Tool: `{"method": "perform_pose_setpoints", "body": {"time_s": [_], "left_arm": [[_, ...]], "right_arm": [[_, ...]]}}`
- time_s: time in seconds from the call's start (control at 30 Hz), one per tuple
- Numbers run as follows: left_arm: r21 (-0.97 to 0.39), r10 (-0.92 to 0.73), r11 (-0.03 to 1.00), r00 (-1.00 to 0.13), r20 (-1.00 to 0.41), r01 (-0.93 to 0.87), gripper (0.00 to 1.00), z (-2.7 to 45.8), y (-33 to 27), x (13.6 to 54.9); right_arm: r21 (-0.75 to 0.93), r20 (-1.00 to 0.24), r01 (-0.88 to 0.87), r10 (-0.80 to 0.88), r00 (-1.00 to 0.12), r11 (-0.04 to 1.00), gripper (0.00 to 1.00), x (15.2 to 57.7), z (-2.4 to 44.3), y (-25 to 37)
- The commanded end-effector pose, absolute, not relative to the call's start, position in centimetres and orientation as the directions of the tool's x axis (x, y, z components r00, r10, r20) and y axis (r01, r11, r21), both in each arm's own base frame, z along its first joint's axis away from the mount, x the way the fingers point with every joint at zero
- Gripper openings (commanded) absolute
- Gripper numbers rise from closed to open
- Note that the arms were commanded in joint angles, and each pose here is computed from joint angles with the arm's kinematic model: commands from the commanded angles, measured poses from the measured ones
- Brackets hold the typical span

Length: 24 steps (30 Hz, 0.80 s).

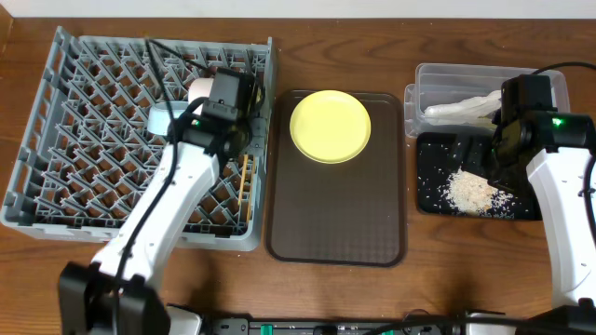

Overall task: Sort waste into correct bins and load items into the dishwasher
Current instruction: 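Carry the chopstick with the left gripper and drop it into the rack, then reach the left gripper to the yellow plate and grasp its edge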

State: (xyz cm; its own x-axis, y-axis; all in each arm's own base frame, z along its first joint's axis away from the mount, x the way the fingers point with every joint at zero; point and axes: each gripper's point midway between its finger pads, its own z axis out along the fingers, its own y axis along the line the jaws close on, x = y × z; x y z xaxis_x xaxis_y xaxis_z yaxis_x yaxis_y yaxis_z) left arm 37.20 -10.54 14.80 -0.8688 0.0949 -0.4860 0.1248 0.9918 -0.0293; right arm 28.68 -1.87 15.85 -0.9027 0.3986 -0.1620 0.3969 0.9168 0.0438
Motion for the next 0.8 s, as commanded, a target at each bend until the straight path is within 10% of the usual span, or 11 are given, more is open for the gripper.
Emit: {"method": "perform_pose_setpoints", "body": {"time_s": [0.0, 0.47, 0.77], "left_arm": [[0.059, 0.104, 0.995, -0.868, -0.486, 0.086, 0.17, 13.8, -8.8, 38.3], [-0.199, 0.155, 0.939, -0.864, -0.479, 0.279, 0.71, 14.6, -16.0, 36.6], [-0.26, 0.184, 0.902, -0.851, -0.492, 0.346, 0.73, 18.8, -20.3, 35.9]], "right_arm": [[0.052, -0.197, 0.387, 0.39, -0.9, 0.92, 0.99, 29.0, 16.9, -2.0], [0.052, -0.197, 0.387, 0.39, -0.9, 0.92, 0.99, 29.0, 16.9, -2.0], [0.053, -0.198, 0.388, 0.39, -0.899, 0.92, 0.99, 29.0, 16.9, -2.0]]}}
